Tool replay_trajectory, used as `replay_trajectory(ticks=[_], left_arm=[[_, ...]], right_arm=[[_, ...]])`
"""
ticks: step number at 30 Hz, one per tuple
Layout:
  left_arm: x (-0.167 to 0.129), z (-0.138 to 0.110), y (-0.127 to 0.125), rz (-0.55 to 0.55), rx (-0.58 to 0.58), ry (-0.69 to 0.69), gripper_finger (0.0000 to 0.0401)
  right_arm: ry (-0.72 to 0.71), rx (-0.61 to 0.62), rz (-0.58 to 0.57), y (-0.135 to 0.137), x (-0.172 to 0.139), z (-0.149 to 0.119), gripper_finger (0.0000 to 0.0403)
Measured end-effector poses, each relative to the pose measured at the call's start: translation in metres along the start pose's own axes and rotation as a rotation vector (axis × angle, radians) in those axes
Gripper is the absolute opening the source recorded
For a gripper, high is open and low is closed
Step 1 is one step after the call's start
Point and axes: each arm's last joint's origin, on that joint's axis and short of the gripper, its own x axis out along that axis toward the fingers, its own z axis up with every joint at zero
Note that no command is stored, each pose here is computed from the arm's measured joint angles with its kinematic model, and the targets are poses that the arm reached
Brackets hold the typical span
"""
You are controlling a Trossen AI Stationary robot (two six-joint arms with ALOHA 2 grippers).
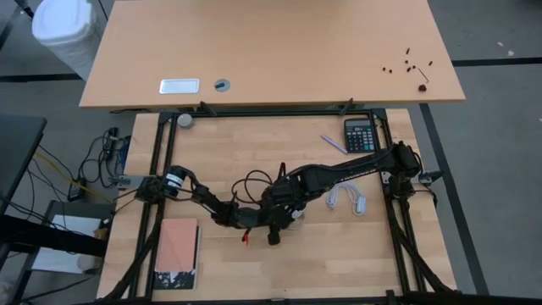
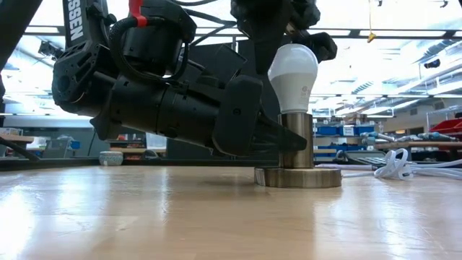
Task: Screw lightbulb
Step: Insert the lightbulb on the lamp
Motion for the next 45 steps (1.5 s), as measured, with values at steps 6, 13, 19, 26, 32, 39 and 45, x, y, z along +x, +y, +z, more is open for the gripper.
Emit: replay_trajectory(ticks=[6, 13, 19, 26, 32, 39, 45], left_arm=[[0.0, 0.0, 0.0, 0.001, 0.001, 0.003, 0.0198], [0.001, -0.001, 0.001, 0.006, 0.003, 0.008, 0.0198], [0.001, -0.001, 0.001, 0.008, 0.004, 0.009, 0.0198], [0.001, -0.001, 0.002, 0.01, 0.004, 0.01, 0.0198], [0.001, -0.001, 0.002, 0.01, 0.004, 0.011, 0.0198], [0.002, -0.001, 0.004, 0.014, 0.001, 0.012, 0.0198], [0.002, -0.001, 0.004, 0.015, 0.0, 0.012, 0.0198]], right_arm=[[0.004, -0.087, 0.005, 0.0, 0.0, 0.0, 0.035], [-0.005, -0.286, -0.003, 0.001, 0.0, -0.001, 0.035], [0.006, -0.449, -0.014, 0.0, 0.0, -0.003, 0.035], [0.014, -0.593, -0.059, -0.002, 0.0, -0.004, 0.035], [0.017, -0.66, -0.063, -0.001, 0.0, -0.006, 0.035], [0.008, -0.73, -0.077, 0.002, 0.0, -0.011, 0.035], [-0.002, -0.796, -0.097, 0.004, 0.0, -0.014, 0.035]])
